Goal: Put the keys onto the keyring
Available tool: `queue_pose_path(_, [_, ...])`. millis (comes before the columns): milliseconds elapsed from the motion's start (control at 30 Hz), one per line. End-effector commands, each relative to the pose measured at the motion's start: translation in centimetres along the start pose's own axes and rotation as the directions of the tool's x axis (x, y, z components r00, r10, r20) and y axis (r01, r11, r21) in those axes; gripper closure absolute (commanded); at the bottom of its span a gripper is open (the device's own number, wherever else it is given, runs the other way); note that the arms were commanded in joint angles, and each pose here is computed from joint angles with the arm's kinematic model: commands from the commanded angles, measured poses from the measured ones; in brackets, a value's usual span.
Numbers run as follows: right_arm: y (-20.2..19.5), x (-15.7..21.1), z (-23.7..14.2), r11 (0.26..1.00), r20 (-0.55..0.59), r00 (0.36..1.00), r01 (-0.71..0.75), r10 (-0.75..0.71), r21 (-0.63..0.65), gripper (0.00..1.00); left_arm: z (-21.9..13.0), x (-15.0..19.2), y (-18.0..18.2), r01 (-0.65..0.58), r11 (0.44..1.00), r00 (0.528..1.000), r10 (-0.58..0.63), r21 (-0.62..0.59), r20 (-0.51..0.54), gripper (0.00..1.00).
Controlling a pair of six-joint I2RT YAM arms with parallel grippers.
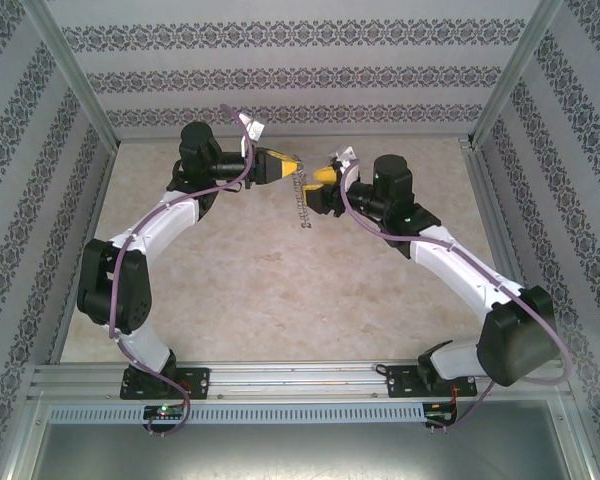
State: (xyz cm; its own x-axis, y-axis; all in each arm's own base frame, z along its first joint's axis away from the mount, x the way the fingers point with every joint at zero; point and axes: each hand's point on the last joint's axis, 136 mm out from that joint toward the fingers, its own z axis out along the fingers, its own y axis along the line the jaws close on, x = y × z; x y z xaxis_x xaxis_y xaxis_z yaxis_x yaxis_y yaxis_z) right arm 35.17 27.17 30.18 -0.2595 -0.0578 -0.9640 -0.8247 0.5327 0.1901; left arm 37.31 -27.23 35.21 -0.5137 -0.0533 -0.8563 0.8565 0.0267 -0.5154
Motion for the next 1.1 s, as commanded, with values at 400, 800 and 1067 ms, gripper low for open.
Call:
queue_pose_path(400, [1.1,-1.6,1.2,0.994,0.020,0.999,0.026,-0.024,-0.104,0.50,0.3,0.7,-0.1,-0.024,1.000,0.999,0.024,-0.011,-0.045,1.00])
queue_pose_path(800, [2.0,0.5,1.2,0.989,-0.034,0.999,-0.004,-0.001,-0.150,0.76,-0.3,0.4,0.1,-0.078,0.990,0.996,0.074,-0.119,-0.041,1.00])
queue_pose_path(1067, [1.6,1.8,1.6,0.989,-0.056,0.998,-0.028,0.020,-0.144,0.70,-0.3,-0.1,-0.6,-0.088,0.990,0.996,0.085,-0.110,-0.029,1.00])
